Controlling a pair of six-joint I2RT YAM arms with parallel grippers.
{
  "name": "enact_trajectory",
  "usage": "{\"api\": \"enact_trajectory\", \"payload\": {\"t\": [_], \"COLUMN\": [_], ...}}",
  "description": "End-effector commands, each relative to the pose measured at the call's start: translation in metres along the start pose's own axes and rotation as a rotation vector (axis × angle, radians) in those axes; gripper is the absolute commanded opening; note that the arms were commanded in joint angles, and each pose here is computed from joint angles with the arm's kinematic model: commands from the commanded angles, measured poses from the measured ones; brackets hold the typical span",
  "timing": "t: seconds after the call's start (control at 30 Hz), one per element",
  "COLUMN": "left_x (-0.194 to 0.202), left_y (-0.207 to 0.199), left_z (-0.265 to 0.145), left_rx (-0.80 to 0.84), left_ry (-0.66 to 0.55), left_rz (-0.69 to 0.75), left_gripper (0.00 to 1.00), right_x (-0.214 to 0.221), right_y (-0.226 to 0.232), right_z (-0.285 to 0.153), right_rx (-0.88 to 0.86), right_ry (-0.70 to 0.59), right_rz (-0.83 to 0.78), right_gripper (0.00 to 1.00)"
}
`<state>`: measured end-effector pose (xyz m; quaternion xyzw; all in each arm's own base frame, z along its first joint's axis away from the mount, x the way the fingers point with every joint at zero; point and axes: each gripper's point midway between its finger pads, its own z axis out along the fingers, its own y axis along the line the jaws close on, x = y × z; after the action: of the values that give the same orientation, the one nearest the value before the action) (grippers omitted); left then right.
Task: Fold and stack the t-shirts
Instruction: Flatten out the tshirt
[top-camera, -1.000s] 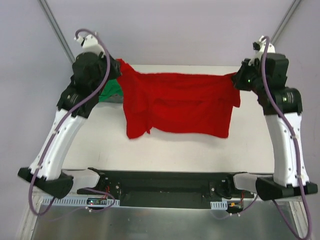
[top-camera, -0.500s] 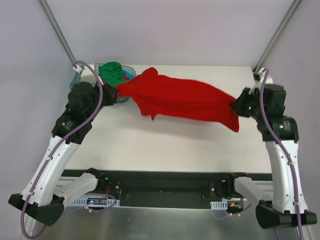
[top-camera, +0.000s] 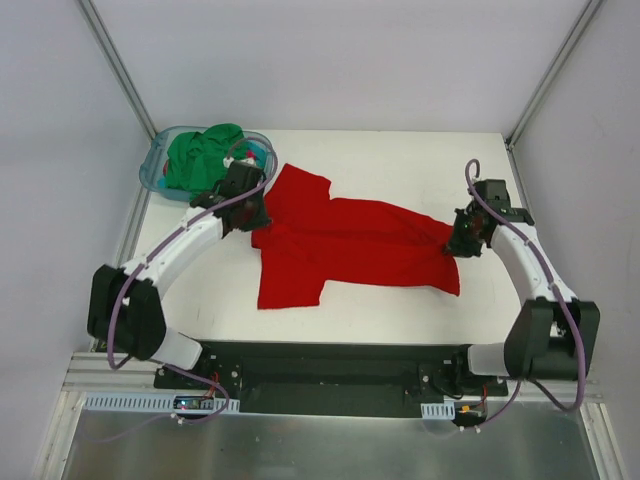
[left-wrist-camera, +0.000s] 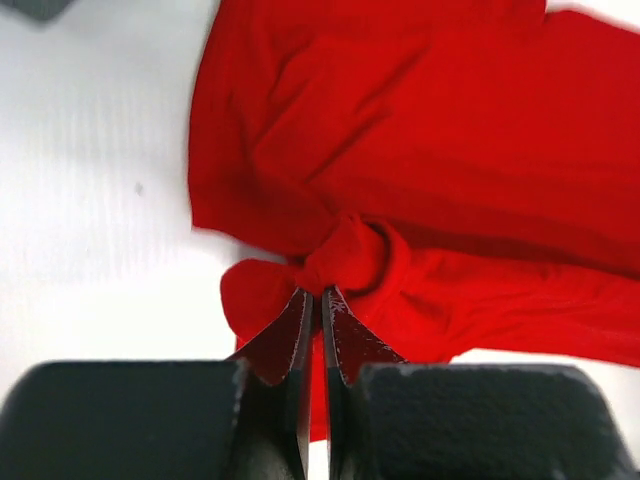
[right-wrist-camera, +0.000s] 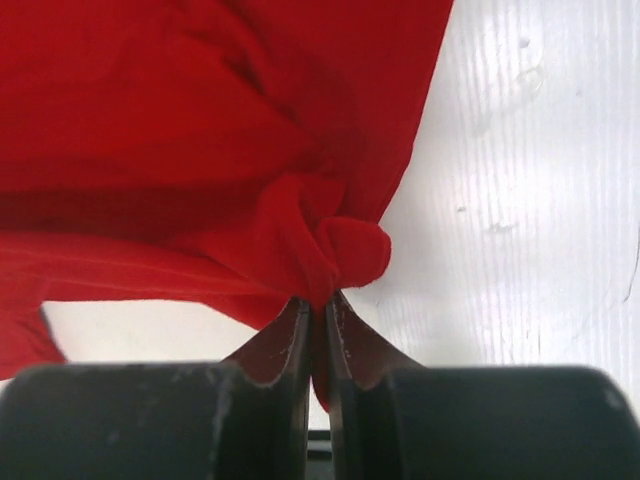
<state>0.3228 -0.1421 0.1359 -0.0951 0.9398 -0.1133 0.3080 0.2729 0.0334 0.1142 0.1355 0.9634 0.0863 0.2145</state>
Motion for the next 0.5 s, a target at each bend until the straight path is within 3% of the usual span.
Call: {"api": "enact_trajectory", "payload": {"t": [0.0, 0.1, 0.2, 0.23, 0.3, 0.4, 0.47], "left_x": [-0.034, -0.039, -0.048, -0.050, -0.052, -0.050, -0.045], "left_y": [-0.015, -0.015, -0.022, -0.023, -0.029, -0.030, -0.027], "left_z": [0.028, 0.055, 0.070, 0.074, 0.072, 0.055, 0.038], "left_rx": [0.010, -0.004, 0.019, 0.021, 0.051, 0.074, 0.086], "left_ry": [-0.014, 0.029, 0.057, 0.061, 0.069, 0.056, 0.041], "left_rz": [-0.021, -0.010, 0.002, 0.008, 0.009, 0.006, -0.011], "left_gripper": [0.00, 0.00, 0.16, 0.24, 0.53, 0.96, 0.99], "right_x": [-0.047, -0.055, -0.068, -0.070, -0.074, -0.076, -0.075], "right_y": [-0.005, -0.005, -0.010, -0.012, -0.014, -0.020, -0.034], "right_z": [0.017, 0.040, 0.056, 0.060, 0.058, 0.042, 0.026], "right_rx": [0.018, 0.007, 0.030, 0.037, 0.048, 0.085, 0.170], "right_ry": [-0.069, -0.038, -0.033, -0.029, -0.034, -0.087, -0.139], "right_rz": [0.022, 0.025, 0.029, 0.031, 0.034, 0.045, 0.073], "right_gripper": [0.12, 0.18, 0.26, 0.33, 0.56, 0.81, 0.92]}}
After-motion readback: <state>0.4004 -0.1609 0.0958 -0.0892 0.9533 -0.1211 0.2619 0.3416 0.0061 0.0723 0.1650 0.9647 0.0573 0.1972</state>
